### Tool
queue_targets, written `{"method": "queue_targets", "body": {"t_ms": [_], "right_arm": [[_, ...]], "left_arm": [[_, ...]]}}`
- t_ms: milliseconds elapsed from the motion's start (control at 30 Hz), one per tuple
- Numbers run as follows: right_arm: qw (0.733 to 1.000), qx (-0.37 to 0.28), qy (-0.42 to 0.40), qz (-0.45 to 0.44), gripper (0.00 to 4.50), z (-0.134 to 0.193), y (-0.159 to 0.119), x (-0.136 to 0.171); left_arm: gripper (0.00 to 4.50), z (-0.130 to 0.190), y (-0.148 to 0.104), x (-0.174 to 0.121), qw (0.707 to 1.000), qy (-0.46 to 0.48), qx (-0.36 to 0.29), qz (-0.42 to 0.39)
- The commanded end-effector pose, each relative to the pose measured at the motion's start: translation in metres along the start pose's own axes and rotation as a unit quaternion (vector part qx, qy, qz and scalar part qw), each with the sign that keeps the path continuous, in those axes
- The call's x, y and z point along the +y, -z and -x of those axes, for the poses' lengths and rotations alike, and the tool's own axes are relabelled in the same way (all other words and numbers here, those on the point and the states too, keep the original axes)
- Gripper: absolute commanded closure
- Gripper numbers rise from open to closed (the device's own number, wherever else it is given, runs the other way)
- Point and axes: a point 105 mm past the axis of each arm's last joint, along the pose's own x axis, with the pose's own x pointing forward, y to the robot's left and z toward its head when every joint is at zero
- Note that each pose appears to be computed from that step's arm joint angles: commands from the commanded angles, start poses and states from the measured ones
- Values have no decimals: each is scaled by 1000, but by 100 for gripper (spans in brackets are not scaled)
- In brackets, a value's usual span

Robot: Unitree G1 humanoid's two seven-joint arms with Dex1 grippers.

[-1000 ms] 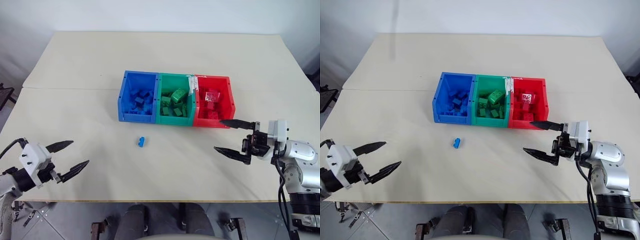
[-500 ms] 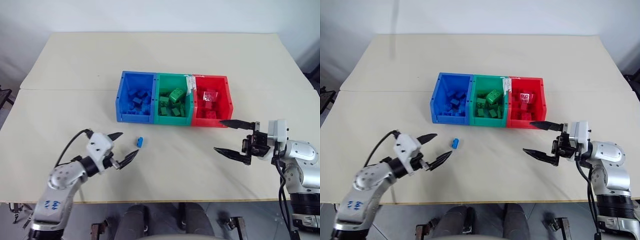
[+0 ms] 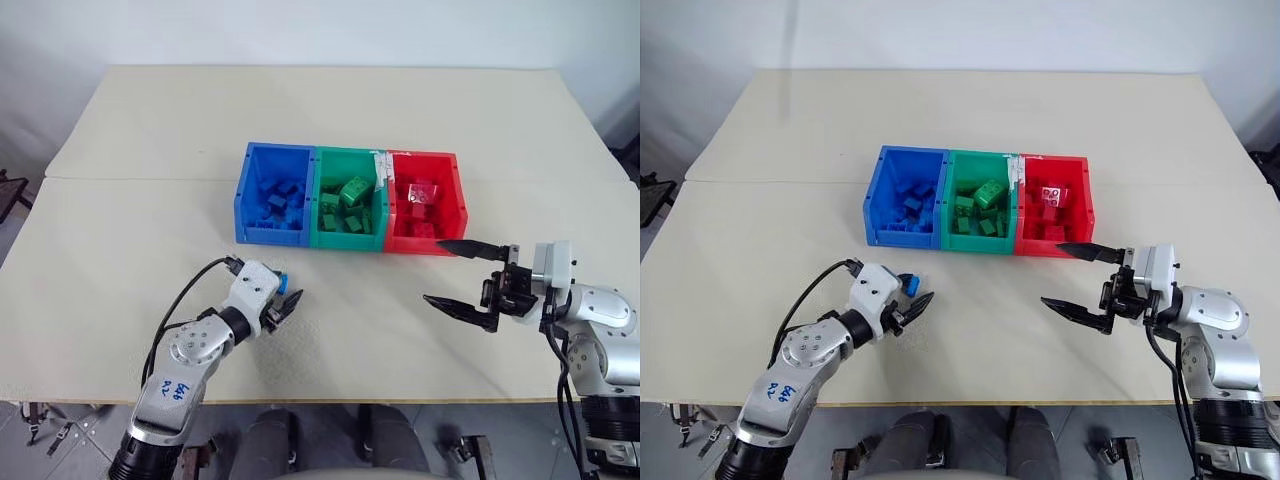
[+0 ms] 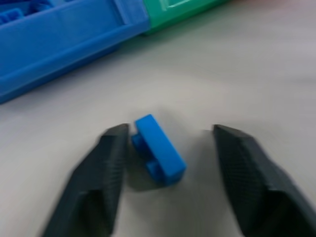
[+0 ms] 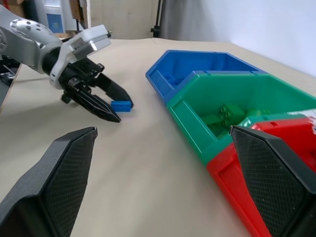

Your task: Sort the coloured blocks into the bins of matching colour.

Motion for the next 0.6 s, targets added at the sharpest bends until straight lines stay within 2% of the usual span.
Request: {"method": "queue_targets", "body": {"t_ms": [33, 100, 133, 167, 233, 300, 367, 500, 600], "right_arm": [[1000, -14, -3, 12, 0, -1, -10, 2], [1000, -14, -6, 10, 0, -1, -10, 4], [1000, -15, -7, 9, 0, -1, -10, 5], [1000, -17, -5, 9, 0, -2, -10, 5], [1000, -20, 1, 8, 0, -2, -12, 4], [1000, -25, 13, 9, 0, -2, -14, 2], [999, -32, 29, 9, 0, -1, -16, -1], [995, -64, 83, 3, 0, 0, -24, -9], [992, -74, 100, 2, 0, 0, -27, -8]], "left_arm": [[311, 9, 16, 11, 999, -16, 32, 6], [370, 9, 13, 13, 1000, -13, 17, 8], [406, 9, 1, 19, 1000, -17, -17, 9], [415, 8, -12, 24, 999, -18, -50, 11], [415, 9, -33, 32, 995, -14, -101, 11], [415, 7, -48, 41, 992, -12, -124, -11], [415, 0, -62, 54, 991, -23, -125, -48], [415, -21, -102, 73, 985, -35, -157, -69], [415, -33, -116, 84, 983, -48, -163, -76]]}}
